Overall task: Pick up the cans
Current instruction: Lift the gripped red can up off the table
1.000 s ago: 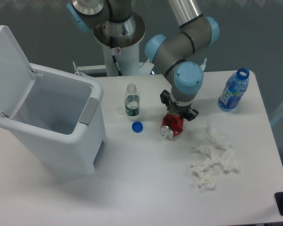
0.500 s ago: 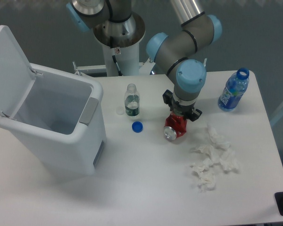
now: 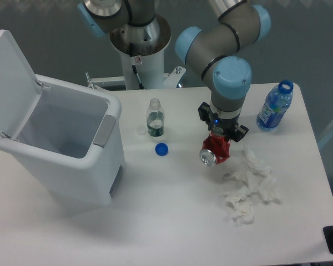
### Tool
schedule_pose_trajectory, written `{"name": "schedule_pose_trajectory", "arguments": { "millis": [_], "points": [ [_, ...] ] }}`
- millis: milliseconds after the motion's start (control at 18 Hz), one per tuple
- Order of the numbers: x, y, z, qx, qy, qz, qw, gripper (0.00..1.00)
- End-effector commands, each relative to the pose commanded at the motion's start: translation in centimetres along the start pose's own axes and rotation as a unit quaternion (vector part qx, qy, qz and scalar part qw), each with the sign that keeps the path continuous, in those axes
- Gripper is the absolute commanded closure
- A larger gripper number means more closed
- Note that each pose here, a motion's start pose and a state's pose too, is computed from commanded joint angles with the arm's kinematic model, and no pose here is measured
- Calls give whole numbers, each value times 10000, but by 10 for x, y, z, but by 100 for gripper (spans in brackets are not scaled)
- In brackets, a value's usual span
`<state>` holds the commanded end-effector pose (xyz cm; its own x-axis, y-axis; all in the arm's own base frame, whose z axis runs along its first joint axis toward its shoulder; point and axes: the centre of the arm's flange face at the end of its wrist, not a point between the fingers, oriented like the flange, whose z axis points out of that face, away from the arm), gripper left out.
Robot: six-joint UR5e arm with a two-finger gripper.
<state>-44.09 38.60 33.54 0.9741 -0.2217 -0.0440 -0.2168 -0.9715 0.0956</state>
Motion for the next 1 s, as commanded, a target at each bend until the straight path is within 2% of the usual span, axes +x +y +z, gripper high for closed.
{"name": "schedule_pose_trajectory", "arguments": {
  "millis": [222,722,1000],
  "points": [
    [-1,4,-5,-1,3,-38,10000,43],
    [-7,9,-37,72,-251,-89,9996,44],
    [-7,7,-39,105,-283,-77,9995,45]
  ]
}}
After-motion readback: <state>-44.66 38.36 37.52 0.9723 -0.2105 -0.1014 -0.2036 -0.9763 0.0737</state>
